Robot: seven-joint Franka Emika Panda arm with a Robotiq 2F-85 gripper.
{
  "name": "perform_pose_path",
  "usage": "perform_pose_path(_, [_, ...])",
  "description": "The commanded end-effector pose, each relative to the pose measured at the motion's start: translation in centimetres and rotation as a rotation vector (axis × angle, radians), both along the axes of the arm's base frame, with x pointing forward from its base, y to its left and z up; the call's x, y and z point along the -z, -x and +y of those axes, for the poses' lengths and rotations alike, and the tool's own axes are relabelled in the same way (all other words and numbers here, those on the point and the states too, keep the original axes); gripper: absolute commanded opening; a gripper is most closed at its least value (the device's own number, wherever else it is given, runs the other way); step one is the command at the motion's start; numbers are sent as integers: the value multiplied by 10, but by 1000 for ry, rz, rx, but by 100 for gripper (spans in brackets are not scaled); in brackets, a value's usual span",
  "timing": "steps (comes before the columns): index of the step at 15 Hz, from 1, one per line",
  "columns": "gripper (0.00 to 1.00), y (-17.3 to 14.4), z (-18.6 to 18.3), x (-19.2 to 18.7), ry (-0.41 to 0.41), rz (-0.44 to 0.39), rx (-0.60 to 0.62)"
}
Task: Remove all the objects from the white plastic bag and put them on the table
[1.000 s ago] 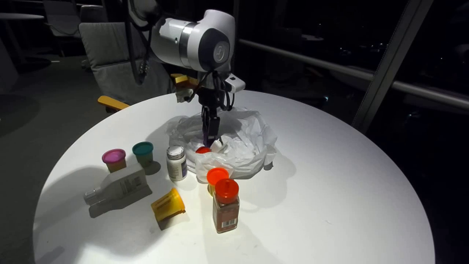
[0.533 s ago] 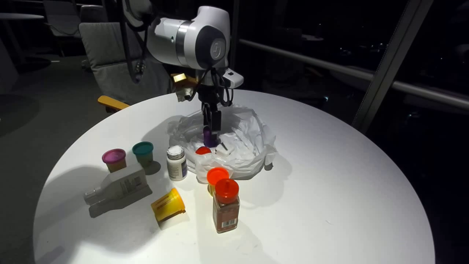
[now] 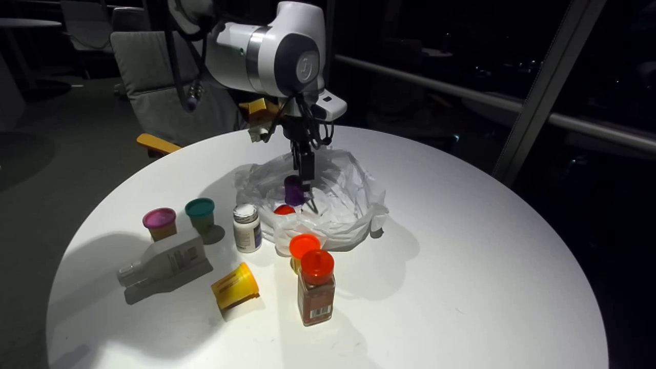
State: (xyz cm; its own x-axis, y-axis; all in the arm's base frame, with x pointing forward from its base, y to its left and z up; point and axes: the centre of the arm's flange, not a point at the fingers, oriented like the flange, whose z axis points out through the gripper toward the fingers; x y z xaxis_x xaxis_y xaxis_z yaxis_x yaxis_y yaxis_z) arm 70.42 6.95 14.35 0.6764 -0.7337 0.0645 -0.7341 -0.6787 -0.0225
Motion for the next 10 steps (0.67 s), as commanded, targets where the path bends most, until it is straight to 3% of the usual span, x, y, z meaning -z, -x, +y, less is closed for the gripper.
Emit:
perform_pose_path(1, [100,22,0,-14,-17,-21,67])
perform_pose_path(7, [100,28,0,-12,-24,-41,132])
perform_pose_path(8, [77,27,1,-11,-30,-42,140])
perform_pose_path(10, [66,26,2,-9,-38,-37,152])
